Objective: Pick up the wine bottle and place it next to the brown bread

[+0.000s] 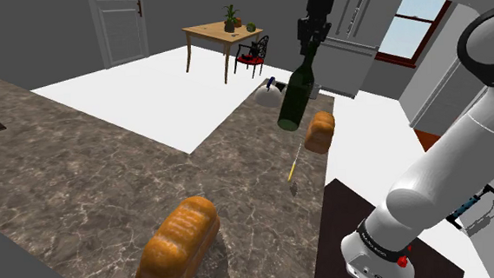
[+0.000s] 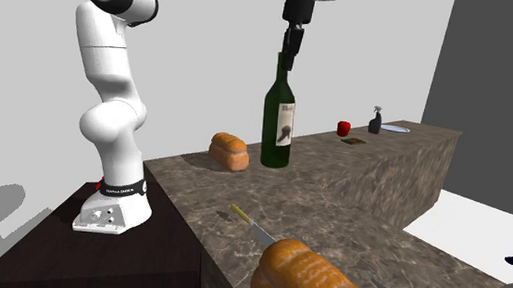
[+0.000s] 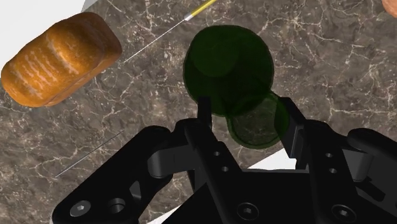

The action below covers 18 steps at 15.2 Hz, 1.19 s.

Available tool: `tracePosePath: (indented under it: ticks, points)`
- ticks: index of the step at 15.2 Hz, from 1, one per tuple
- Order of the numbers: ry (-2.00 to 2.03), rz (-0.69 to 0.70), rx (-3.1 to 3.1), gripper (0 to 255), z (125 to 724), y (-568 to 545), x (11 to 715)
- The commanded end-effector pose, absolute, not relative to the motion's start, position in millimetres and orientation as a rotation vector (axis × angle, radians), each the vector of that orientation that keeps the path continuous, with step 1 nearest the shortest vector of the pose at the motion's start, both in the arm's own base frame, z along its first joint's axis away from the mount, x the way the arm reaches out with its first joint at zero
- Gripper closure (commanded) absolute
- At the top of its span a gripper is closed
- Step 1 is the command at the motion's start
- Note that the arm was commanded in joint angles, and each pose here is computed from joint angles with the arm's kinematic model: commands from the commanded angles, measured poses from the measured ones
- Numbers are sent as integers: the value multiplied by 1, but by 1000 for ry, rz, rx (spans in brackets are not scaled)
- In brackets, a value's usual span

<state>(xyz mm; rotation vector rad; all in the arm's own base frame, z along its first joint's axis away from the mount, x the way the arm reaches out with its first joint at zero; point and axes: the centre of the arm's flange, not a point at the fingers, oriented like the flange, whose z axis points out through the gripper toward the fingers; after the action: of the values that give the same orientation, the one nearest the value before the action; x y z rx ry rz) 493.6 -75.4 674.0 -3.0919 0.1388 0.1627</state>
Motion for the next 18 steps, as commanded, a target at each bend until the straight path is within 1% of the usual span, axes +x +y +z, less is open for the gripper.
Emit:
tracePosePath:
  ticks: [1,18]
  points:
    - [139,162,-3092,255,678,-57,486]
    - [139,162,-3092,255,679,151,401]
